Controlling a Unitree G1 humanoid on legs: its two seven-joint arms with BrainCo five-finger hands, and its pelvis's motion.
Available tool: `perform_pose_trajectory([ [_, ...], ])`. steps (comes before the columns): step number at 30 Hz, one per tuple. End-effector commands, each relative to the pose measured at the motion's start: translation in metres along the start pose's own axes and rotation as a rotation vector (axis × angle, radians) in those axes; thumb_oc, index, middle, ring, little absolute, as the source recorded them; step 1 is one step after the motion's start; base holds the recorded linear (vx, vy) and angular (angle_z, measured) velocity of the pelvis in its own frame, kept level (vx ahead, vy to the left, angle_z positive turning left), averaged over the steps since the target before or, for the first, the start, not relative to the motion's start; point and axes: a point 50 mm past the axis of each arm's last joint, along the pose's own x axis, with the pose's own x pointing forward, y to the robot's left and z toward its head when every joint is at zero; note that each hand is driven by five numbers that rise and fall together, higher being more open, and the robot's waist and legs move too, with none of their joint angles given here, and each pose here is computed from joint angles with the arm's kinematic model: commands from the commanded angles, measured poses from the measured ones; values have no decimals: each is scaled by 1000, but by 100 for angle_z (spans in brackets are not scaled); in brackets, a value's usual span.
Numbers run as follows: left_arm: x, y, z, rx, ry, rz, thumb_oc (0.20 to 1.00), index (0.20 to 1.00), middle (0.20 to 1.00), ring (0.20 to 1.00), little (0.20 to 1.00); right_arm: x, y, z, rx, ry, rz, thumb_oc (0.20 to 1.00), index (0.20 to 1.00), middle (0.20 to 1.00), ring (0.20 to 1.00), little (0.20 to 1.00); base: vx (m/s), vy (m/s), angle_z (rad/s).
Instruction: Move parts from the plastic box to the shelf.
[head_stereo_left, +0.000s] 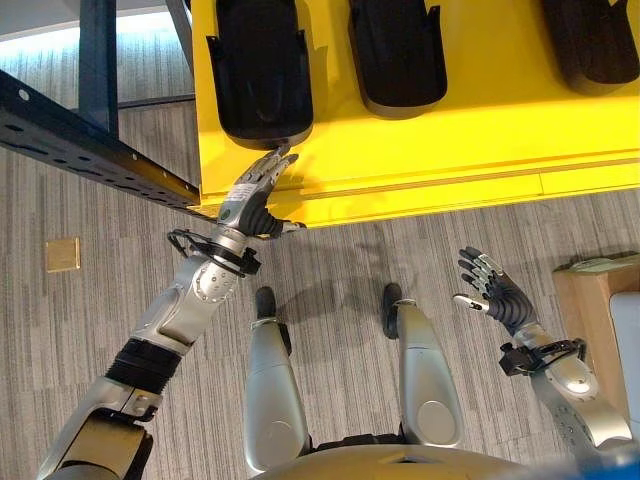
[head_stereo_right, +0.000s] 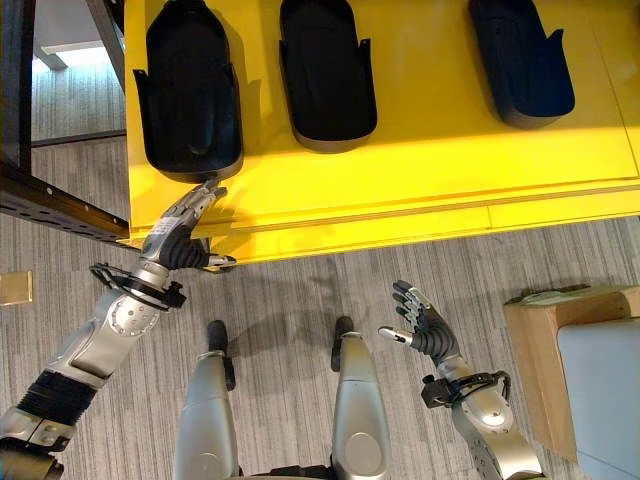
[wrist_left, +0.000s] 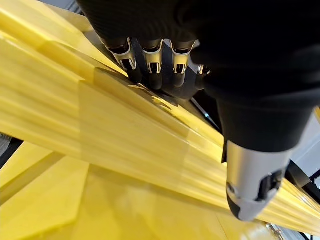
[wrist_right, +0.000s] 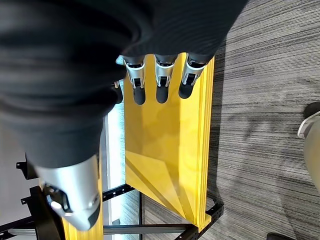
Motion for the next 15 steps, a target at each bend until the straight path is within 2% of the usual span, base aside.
perform_pose_trajectory([
  [1, -7, -13, -14, 18, 81, -42, 1000, 1000, 1000, 1000, 1000, 6, 6, 8, 57, -77, 1, 1000, 1000, 1000, 1000, 1000, 20, 7, -4],
  [15, -10, -18, -43, 62, 228, -42, 1000, 1000, 1000, 1000, 1000, 3, 2, 7, 51, -58, -3, 1000, 1000, 1000, 1000, 1000, 9, 5, -2],
])
